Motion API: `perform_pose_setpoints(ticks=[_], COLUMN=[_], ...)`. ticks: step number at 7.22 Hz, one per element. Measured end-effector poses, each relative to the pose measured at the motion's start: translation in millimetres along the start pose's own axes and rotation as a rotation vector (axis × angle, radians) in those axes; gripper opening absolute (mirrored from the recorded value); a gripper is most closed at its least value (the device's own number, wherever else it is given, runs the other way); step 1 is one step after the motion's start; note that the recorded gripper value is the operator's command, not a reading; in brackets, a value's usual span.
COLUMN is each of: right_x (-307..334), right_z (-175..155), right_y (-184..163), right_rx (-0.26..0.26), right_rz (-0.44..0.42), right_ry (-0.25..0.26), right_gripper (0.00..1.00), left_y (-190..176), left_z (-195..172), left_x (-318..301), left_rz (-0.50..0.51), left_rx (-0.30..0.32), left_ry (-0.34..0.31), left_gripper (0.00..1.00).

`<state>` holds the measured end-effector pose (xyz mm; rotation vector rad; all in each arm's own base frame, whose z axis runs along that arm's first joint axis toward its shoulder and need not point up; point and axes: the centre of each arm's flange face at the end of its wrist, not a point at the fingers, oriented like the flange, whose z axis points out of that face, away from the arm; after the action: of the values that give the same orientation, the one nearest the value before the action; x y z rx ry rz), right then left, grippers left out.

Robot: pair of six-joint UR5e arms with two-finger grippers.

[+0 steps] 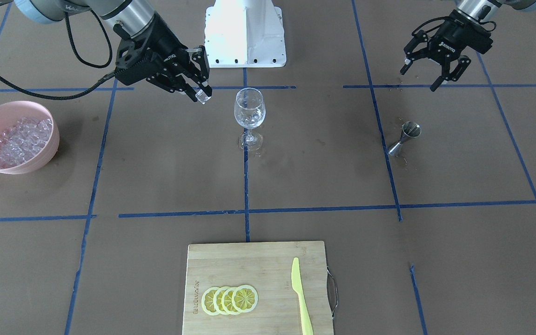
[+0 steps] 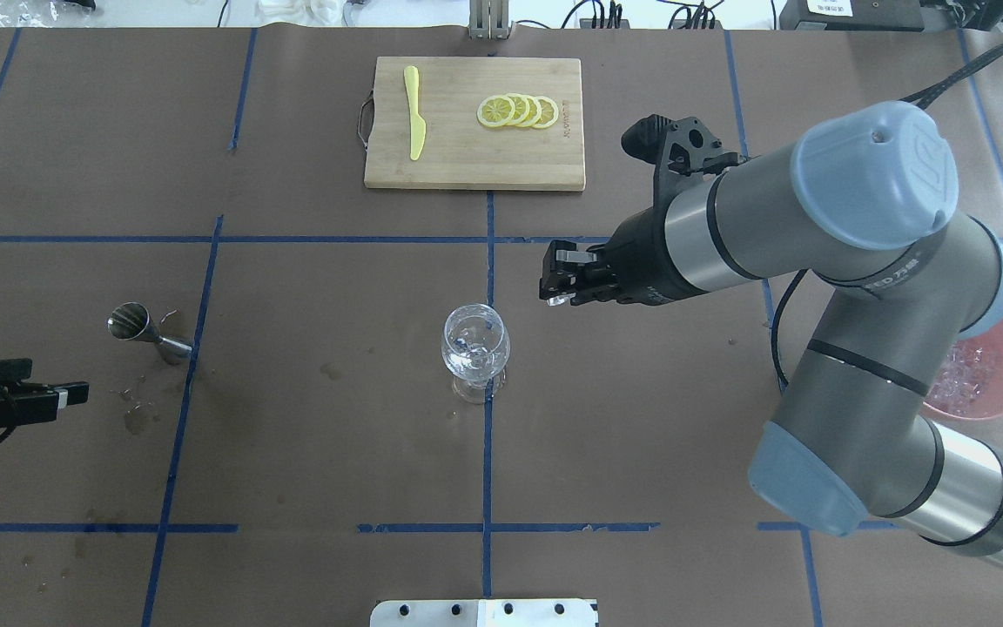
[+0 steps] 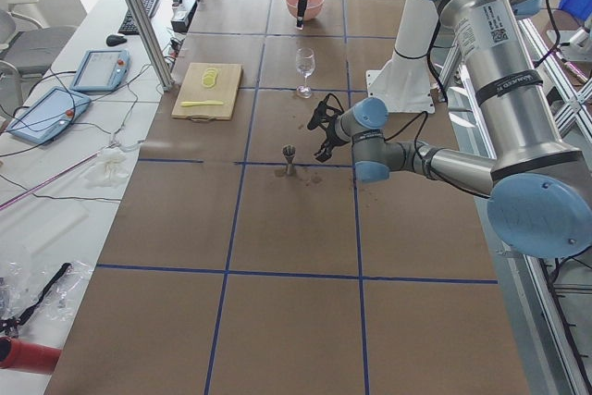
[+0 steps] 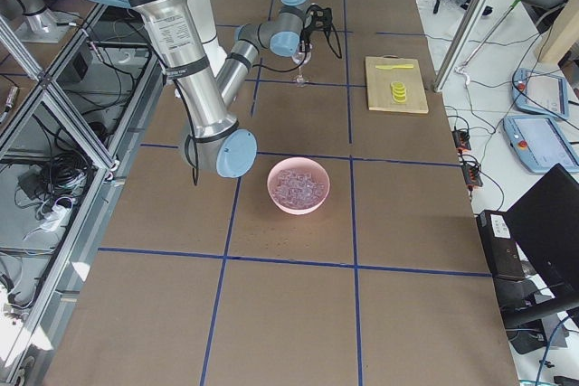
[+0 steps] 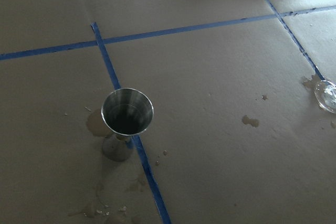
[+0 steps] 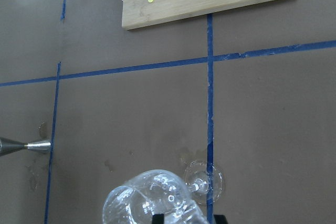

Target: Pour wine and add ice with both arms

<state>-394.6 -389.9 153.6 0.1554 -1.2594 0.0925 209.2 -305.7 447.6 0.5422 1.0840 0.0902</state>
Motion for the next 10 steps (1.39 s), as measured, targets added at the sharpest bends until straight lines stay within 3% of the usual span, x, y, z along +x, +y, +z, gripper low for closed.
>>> perform_pose_setpoints(ticks=[3,6,7,8,9,10], right_x=[-31.9,-56.2,-58.7,-60.0,-60.4,-60.0], right_z=[28.6,50.2,52.5,52.5,51.8,50.8], right_y=[25.9,37.3,38.3,38.3,37.9,36.6], right_rx=[0.022,0.026,0.027,0.028,0.030,0.032], right_rz=[-0.006,-0.011,-0.009,-0.009,-0.009,-0.006], right_ry=[-0.007,-0.009,-0.006,-0.004,-0.004,0.002], right_gripper=[0.00,0.00,0.28,0.90,1.00,1.00], left_y=[-50.4,-65.7,-66.1,-66.2,-66.9,-68.1], left_z=[3.3,0.9,3.1,5.9,10.8,16.8], left_x=[-16.6,-36.9,-39.5,-41.7,-44.5,-47.8], left_rz=[-0.027,0.008,0.009,0.008,0.006,0.004], left_rx=[0.049,0.069,0.066,0.063,0.059,0.056], left_ry=[-0.103,-0.144,-0.147,-0.150,-0.153,-0.158], left_gripper=[1.00,1.00,1.00,1.00,1.00,1.00])
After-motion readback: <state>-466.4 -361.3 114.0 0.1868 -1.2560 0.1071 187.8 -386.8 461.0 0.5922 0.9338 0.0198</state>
